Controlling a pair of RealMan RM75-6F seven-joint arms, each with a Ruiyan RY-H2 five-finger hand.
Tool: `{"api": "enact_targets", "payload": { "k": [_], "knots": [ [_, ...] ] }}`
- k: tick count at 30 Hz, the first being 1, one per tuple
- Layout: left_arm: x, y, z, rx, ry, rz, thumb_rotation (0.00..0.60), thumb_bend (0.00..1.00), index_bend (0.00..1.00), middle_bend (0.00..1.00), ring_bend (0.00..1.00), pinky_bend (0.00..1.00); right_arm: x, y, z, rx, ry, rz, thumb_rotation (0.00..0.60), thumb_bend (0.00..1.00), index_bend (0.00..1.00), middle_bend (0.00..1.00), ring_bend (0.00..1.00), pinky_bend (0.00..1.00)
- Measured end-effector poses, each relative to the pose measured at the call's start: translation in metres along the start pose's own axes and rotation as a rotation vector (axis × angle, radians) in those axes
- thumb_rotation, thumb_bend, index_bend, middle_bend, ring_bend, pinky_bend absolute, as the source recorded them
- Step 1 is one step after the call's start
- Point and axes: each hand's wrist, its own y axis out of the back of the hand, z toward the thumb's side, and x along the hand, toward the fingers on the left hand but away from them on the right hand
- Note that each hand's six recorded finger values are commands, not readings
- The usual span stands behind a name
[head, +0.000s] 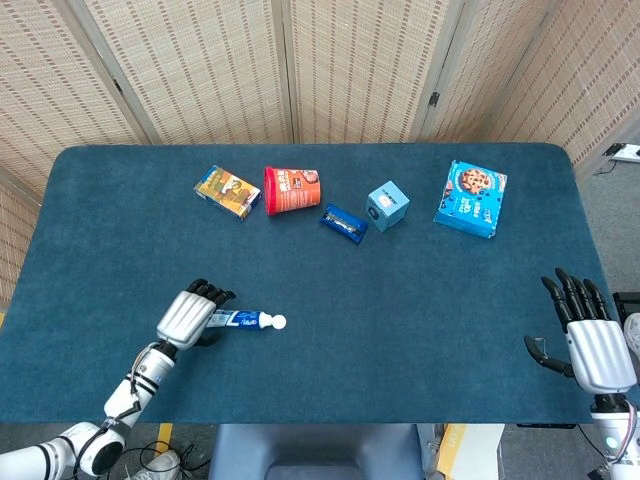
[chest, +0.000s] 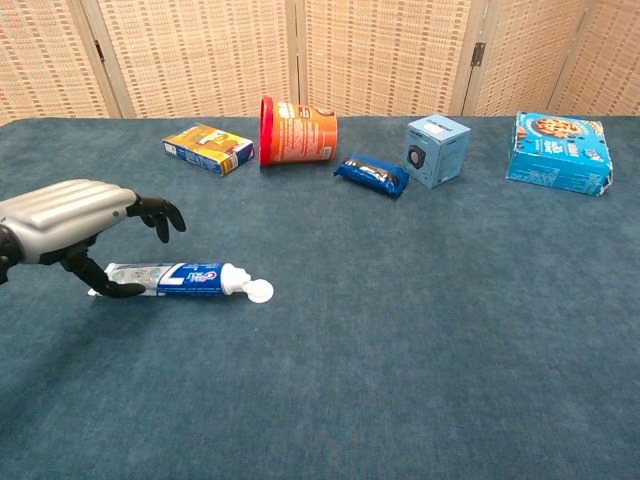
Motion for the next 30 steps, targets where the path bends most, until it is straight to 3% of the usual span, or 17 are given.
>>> {"api": "enact_targets", "payload": {
  "k": [15, 20, 30],
  "knots": [
    [0.019, -0.022, 0.005, 0.04, 0.022, -0.023, 0.6, 0.27, 0.41, 0.4, 0.39, 0.26, 0.0, -0.002, -0.002, -0.004, -0.009, 0.005, 0.455, 0.36, 0.0, 0.0, 0.0, 0.0],
    [0.02, -0.025, 0.004, 0.04, 0.025, -0.047, 0.6, 0.35, 0.41, 0.42, 0.41, 0.26, -0.001, -0.002, -0.002, -0.004, -0.007, 0.005, 0.453, 0.36, 0.0, 0.0, 0.0, 0.0],
    [0.023, -0.025, 0.005, 0.033, 0.025, -0.06, 0.6, 0.38, 0.44, 0.44, 0.42, 0.26, 0.0, -0.003, -0.004, -0.007, -0.015, 0.007, 0.454, 0.36, 0.0, 0.0, 0.0, 0.0]
  ]
}}
